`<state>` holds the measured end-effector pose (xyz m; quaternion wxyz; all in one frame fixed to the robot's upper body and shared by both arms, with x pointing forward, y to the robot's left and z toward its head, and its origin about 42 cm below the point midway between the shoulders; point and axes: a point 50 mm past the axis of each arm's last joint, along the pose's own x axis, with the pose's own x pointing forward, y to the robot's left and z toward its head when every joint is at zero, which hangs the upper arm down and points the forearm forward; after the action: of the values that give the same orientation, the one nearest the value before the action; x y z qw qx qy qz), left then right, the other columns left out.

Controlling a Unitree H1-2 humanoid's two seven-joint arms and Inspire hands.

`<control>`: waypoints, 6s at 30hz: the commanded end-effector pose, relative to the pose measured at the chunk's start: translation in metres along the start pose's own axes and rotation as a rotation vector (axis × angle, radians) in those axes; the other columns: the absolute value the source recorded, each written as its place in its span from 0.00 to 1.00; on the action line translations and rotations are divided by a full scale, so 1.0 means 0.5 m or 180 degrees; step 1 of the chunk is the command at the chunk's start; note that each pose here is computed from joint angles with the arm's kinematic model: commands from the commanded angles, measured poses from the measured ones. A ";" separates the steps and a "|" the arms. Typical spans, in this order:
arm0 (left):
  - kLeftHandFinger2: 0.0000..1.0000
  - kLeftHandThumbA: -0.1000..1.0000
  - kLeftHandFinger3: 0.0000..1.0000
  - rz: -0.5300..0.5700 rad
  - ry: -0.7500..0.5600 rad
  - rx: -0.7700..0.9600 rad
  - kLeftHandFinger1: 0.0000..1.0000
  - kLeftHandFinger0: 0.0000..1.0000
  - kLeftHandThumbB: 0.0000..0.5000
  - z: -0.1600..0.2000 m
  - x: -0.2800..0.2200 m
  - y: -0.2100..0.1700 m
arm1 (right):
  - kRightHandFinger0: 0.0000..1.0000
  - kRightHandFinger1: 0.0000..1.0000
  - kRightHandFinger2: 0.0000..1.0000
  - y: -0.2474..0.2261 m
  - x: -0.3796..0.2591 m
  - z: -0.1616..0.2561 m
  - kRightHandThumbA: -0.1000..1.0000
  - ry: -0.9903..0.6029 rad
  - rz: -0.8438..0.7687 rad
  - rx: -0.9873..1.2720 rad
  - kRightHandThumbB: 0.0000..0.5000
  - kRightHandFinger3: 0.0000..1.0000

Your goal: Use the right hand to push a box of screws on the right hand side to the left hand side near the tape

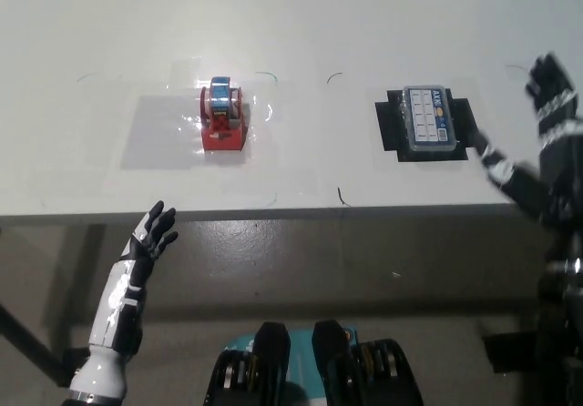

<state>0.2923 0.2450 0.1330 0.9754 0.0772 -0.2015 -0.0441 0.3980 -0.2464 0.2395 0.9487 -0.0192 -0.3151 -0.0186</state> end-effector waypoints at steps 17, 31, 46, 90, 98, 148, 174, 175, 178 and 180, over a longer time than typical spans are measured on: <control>1.00 1.00 1.00 -0.0066 -0.0180 -0.0069 1.00 1.00 0.28 0.038 -0.015 0.000 | 1.00 1.00 1.00 -0.014 0.310 -0.125 0.82 0.0978 -0.0265 0.0542 0.09 1.00; 1.00 1.00 1.00 -0.0062 -0.0201 -0.0090 1.00 1.00 0.26 0.045 -0.015 -0.001 | 1.00 1.00 1.00 0.017 0.276 -0.204 1.00 0.1816 -0.0397 0.0635 0.17 1.00; 1.00 1.00 1.00 -0.0074 -0.0235 -0.0077 1.00 1.00 0.26 0.047 -0.002 0.005 | 1.00 1.00 1.00 0.053 0.199 -0.253 1.00 0.2098 -0.0303 0.0681 0.30 1.00; 1.00 1.00 1.00 -0.0092 -0.0223 -0.0013 1.00 1.00 0.27 0.045 0.007 0.017 | 1.00 1.00 1.00 0.397 0.149 -0.182 1.00 0.1816 -0.1008 0.1849 0.27 1.00; 1.00 1.00 1.00 -0.0094 -0.0233 0.0017 1.00 1.00 0.25 0.048 0.010 0.017 | 1.00 1.00 1.00 0.427 0.144 -0.171 1.00 0.1767 -0.0918 0.1888 0.33 1.00; 1.00 1.00 1.00 -0.0154 -0.0277 0.0044 1.00 1.00 0.36 0.053 0.027 0.021 | 1.00 1.00 1.00 0.512 0.145 -0.121 1.00 0.1560 -0.0463 0.1338 0.25 1.00; 1.00 1.00 1.00 -0.0182 -0.0263 0.0055 1.00 1.00 0.30 0.051 0.026 0.018 | 1.00 1.00 1.00 0.484 0.090 -0.182 1.00 0.1717 -0.0059 0.0329 0.25 1.00; 1.00 1.00 1.00 -0.0179 -0.0269 0.0056 1.00 1.00 0.29 0.051 0.027 0.018 | 1.00 1.00 1.00 0.487 0.088 -0.183 1.00 0.1752 -0.0031 0.0375 0.27 1.00; 1.00 1.00 1.00 -0.0172 -0.0294 0.0071 1.00 1.00 0.29 0.052 0.032 0.021 | 1.00 1.00 1.00 0.499 0.079 -0.186 1.00 0.1903 0.0021 0.0458 0.29 1.00; 1.00 1.00 1.00 -0.0169 -0.0303 0.0078 1.00 1.00 0.30 0.054 0.036 0.023 | 1.00 1.00 1.00 0.507 0.077 -0.185 1.00 0.1934 0.0092 0.0650 0.26 1.00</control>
<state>0.2939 0.2474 0.1543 0.9688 0.0817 -0.2244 -0.0662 0.4926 -0.0285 0.1594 0.9986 0.0288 -0.0118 -0.0426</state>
